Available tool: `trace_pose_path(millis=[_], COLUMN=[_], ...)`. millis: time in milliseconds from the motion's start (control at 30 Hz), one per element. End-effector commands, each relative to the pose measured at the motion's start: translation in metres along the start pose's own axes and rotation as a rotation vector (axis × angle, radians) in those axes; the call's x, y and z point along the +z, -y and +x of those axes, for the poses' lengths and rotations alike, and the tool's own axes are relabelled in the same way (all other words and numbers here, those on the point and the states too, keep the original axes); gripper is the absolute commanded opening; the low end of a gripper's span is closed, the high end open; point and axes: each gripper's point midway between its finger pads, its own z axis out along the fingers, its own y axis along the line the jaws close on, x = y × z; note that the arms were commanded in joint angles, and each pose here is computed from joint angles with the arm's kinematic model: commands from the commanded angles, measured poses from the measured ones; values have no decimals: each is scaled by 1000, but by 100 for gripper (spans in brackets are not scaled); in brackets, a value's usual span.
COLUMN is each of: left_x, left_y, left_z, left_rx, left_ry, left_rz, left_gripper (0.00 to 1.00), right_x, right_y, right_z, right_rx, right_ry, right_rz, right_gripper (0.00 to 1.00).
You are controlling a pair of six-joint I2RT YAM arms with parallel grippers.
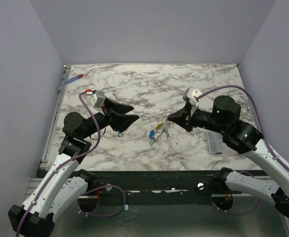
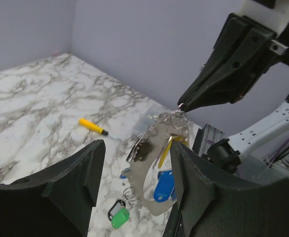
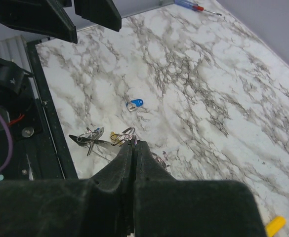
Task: Put the keys on the keyring
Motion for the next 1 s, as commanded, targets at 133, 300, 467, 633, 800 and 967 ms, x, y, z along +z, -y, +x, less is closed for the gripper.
trace_pose_path(millis=[133,300,467,633,800,967], left_x=[4,16,31,36,37,39], left_y=[51,48,46,74,94,107], left_z=[-27,-28,-26,-19,-14,-9], left_rx=[55,56,44,60,94,102], left_ry=[90,77,55,20,16,12], left_rz=[240,250,272,394,464,510], left_gripper=[52,48,46,46,42,41], right_x=[-18,-18,-16,-17,-21,-24], right_y=[-24,-34,-40,-47,-56,-62], right_z=[-32,-27,-19,-24,-36,-47], right_rx=[-35,-45,-64,-98,-111,-115], right_ry=[55,13,-12,44,106,149], right_rz=[-127,-194,-244,-281,-331,-357], right_gripper=[1,1,1,1,1,1])
